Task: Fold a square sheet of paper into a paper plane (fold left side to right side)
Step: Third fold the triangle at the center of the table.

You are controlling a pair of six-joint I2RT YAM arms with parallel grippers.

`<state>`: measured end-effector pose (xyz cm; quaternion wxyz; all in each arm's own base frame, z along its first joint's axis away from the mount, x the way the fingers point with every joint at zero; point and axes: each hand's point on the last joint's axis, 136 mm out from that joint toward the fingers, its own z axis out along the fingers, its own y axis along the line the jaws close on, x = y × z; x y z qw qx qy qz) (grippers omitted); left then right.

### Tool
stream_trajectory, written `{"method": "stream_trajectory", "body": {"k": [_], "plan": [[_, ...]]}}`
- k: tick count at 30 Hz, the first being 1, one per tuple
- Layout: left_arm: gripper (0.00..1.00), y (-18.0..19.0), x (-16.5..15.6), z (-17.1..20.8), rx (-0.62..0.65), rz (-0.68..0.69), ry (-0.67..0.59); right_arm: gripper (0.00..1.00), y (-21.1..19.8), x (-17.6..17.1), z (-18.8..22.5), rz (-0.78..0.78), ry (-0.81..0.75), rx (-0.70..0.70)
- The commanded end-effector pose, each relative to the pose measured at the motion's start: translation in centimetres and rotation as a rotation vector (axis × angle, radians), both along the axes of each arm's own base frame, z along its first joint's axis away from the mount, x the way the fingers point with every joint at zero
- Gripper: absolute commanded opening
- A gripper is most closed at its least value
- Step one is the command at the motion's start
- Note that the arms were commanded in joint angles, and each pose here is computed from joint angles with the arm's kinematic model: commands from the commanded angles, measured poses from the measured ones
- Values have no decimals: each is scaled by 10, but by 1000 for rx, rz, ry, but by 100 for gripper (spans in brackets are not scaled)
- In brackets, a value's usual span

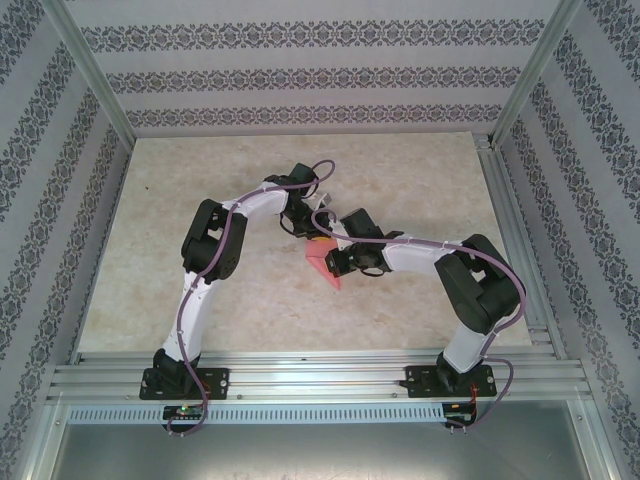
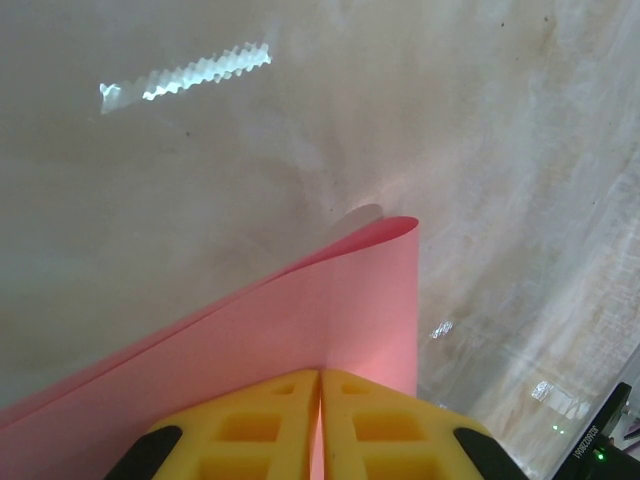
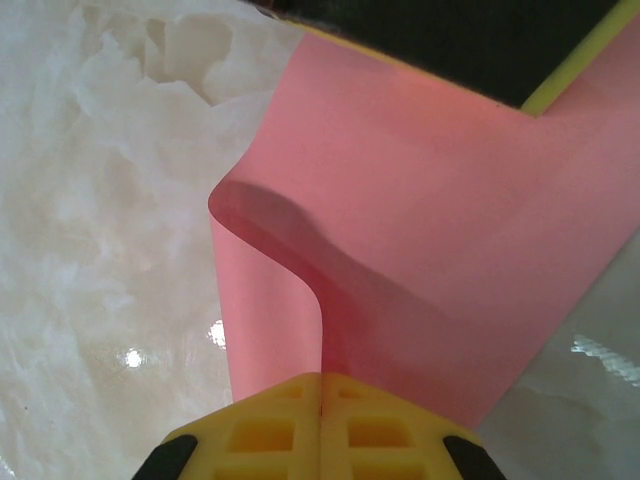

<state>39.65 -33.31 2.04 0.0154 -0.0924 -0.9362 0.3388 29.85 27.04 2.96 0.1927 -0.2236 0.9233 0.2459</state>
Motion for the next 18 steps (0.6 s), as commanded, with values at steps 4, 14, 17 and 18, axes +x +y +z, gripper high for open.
{"method": "stream_trajectory", "body": {"k": [4, 14, 17, 18], "plan": [[12, 15, -20, -31, 127, -25, 38, 0, -6, 3, -8, -48, 19, 9], [12, 17, -22, -34, 144, -24, 39, 0, -11, 1, -11, -65, 23, -4], [12, 18, -22, -35, 146, -25, 38, 0, -12, 2, -10, -71, 20, -4], [12, 17, -21, -34, 144, -25, 37, 0, -12, 3, -10, -71, 19, -2]]}}
